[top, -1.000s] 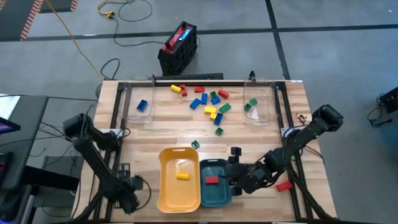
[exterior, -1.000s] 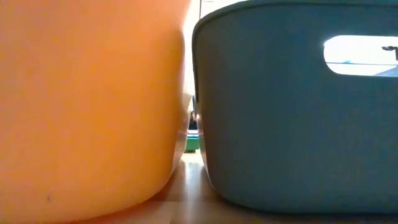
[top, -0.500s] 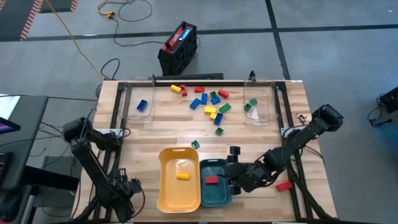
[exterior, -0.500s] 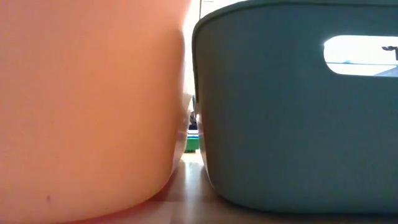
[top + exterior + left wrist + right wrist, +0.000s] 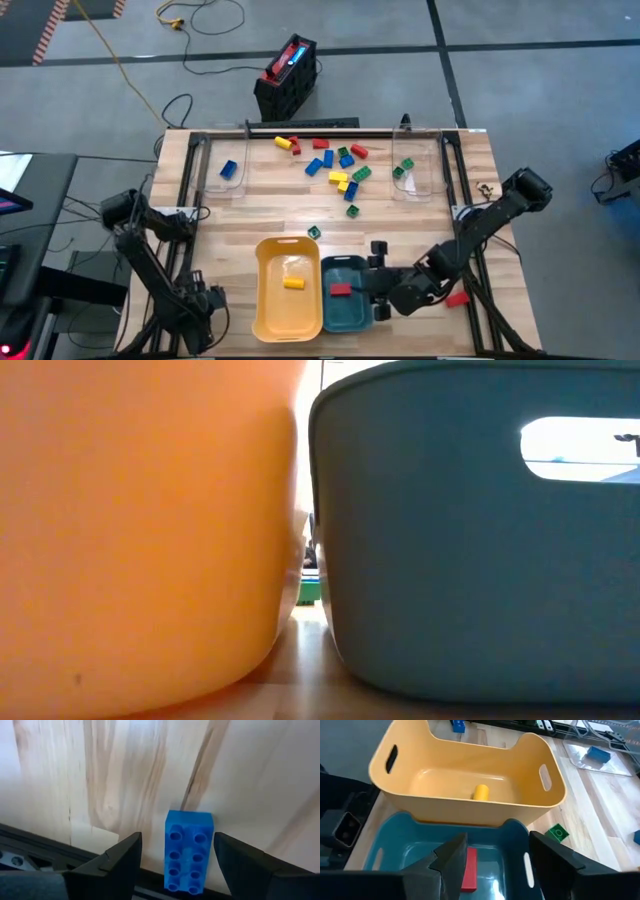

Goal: Sort blocks
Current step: Put the blue game piece into the left transparent bin

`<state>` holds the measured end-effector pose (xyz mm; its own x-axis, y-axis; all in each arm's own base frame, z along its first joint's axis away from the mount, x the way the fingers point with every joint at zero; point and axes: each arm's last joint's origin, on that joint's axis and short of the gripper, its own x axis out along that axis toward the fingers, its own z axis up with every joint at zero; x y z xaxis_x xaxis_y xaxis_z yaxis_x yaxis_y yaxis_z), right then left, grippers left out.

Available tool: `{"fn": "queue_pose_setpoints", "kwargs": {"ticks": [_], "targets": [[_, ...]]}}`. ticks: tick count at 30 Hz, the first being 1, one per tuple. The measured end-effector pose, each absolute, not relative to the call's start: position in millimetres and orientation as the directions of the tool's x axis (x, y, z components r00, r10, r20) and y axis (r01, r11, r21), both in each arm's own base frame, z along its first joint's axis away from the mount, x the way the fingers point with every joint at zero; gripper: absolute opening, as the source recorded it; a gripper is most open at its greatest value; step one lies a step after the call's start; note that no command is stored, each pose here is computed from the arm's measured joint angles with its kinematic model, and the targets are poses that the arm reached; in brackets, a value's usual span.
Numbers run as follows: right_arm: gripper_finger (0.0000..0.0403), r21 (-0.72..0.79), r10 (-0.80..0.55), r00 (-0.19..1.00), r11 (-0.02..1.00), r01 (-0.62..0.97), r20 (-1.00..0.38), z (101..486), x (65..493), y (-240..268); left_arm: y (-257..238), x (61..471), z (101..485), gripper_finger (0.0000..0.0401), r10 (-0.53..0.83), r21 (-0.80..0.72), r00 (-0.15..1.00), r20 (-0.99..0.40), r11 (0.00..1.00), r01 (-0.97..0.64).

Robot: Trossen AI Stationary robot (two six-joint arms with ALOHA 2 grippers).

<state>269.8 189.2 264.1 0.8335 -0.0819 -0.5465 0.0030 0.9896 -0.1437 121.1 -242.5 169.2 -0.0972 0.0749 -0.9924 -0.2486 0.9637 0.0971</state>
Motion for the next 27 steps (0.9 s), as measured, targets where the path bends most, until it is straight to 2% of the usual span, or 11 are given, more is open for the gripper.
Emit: {"fn": "queue_pose_setpoints", "kwargs": {"ticks": [15, 18, 23, 27], "targets": [[0.0192, -0.139, -0.082, 0.833, 0.990, 0.007, -0.547, 264, 270, 189, -242, 110, 146, 0.0237, 0.008, 0.028, -0.073, -0.997, 0.962, -0.271], [0.0192, -0.139, -0.083, 0.833, 0.990, 0.007, -0.547, 264, 270, 189, -243, 110, 147, 0.0210, -0.003, 0.016, -0.074, -0.997, 0.966, -0.259], [0.0192, -0.139, -0.083, 0.832, 0.990, 0.007, -0.548, 264, 270, 189, -244, 110, 147, 0.0134, -0.008, 0.014, -0.081, -0.997, 0.966, -0.259], [0.0192, -0.138, -0.082, 0.832, 0.990, 0.007, -0.548, 264, 270, 189, -243, 110, 148, 0.0134, -0.010, 0.012, -0.081, -0.997, 0.965, -0.261]]}}
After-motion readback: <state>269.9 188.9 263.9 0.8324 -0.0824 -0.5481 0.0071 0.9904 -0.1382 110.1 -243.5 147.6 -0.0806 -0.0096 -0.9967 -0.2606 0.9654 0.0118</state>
